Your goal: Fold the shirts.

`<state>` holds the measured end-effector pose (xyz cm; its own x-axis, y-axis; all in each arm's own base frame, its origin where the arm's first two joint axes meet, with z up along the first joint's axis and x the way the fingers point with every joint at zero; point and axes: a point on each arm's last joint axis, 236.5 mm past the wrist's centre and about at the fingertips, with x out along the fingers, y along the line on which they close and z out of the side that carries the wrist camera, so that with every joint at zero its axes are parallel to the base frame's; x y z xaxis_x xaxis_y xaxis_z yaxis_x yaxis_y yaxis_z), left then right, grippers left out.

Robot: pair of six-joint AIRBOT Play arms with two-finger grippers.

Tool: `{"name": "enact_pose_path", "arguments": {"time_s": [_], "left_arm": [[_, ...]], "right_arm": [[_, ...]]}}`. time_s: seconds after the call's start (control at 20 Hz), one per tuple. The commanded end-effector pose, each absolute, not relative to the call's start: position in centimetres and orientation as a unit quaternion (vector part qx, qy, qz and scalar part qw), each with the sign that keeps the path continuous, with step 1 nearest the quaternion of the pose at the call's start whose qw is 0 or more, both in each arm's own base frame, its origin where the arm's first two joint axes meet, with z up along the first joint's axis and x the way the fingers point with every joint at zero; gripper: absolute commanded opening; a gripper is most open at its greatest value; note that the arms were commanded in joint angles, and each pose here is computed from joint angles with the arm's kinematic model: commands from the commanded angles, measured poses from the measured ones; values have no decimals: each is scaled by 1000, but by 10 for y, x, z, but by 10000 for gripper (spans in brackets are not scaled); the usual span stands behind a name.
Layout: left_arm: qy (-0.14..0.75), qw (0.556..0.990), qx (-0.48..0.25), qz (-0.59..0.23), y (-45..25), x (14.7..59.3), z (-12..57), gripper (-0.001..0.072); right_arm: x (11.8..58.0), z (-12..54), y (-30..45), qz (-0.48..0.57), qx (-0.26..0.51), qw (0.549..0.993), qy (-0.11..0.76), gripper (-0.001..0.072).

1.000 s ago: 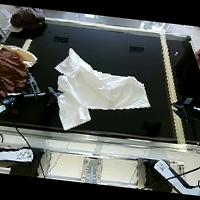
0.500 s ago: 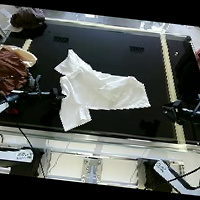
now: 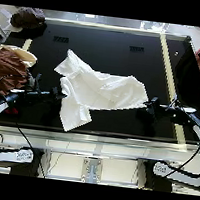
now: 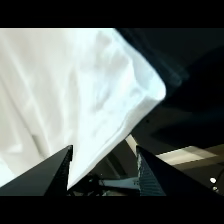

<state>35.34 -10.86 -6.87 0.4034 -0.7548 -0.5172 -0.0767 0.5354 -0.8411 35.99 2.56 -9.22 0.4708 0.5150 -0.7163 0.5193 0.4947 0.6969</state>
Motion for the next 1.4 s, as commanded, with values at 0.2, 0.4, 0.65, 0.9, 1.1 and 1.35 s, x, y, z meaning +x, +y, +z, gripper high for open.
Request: {"name": "enact_pose_path", "arguments": {"time_s": [0.2,0.4,0.65,0.9,1.1,1.35], "left_arm": [[492,727,-419,-231,-107,355,-69,8],[490,733,-417,-221,-103,358,-72,8],[482,742,-407,-226,-101,361,-68,7],[355,846,-307,-253,-67,379,53,5],[181,959,-93,-197,-28,350,213,7],[-133,988,36,-66,-18,256,440,7]], "right_arm": [[385,-106,1,-69,515,712,472,365],[389,-106,-7,-81,515,719,460,133],[395,-92,1,-31,477,745,465,12],[405,74,27,165,276,856,406,10],[321,218,24,196,-33,918,343,11],[226,414,56,129,-133,980,67,11]]}}
